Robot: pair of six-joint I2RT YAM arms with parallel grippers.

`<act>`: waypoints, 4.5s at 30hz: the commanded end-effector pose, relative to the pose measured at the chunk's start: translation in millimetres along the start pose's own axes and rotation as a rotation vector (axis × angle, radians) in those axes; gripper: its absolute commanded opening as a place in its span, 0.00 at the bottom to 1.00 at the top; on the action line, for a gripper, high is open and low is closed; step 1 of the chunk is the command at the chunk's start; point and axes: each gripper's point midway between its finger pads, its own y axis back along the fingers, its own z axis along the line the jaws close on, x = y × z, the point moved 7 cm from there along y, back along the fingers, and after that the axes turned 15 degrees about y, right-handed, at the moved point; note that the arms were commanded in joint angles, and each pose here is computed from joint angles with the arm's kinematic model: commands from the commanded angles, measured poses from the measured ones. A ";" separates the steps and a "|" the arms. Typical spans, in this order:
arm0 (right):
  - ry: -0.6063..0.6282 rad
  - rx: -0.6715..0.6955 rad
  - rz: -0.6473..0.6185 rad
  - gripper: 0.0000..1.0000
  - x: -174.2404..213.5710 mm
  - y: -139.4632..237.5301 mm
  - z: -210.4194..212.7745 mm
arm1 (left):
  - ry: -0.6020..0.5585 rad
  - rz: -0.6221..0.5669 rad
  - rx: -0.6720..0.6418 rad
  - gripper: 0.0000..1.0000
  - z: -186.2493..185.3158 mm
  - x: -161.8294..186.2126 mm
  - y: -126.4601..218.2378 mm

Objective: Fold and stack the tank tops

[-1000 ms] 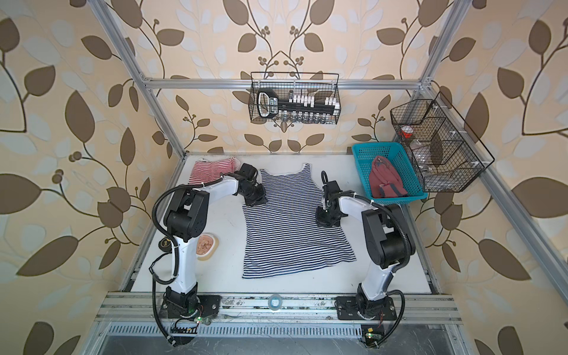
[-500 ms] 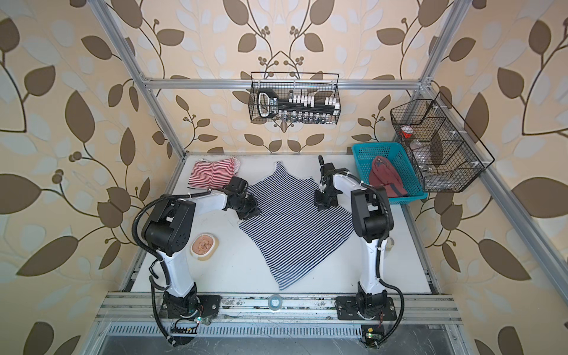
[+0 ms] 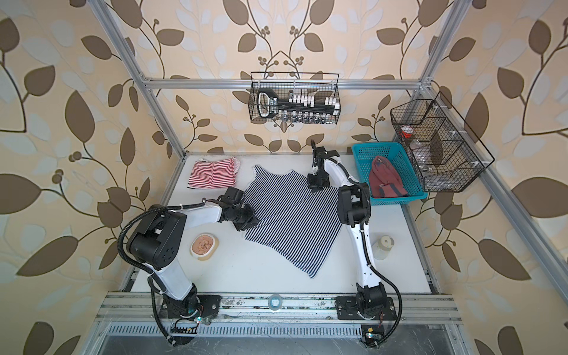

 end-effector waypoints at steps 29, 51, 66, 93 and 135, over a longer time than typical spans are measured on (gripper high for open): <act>-0.105 -0.056 -0.290 0.12 143.2 83.6 16.5 | -0.414 -0.202 -0.151 0.17 -166.6 -50.7 22.1; -0.076 -0.071 -0.009 0.11 182.1 19.9 10.8 | 0.012 -0.234 -0.258 0.07 -60.9 -142.8 -37.4; -0.090 -0.021 0.038 0.09 137.2 8.4 -28.2 | 0.029 -0.225 -0.192 0.09 -63.1 -127.5 -16.2; -0.213 0.090 -0.211 0.26 254.5 99.7 18.6 | -0.533 -0.219 -0.103 0.41 -61.3 56.0 131.3; -0.359 0.194 -0.176 0.35 323.5 53.8 14.9 | -0.430 -0.105 -0.344 0.48 56.9 97.3 30.0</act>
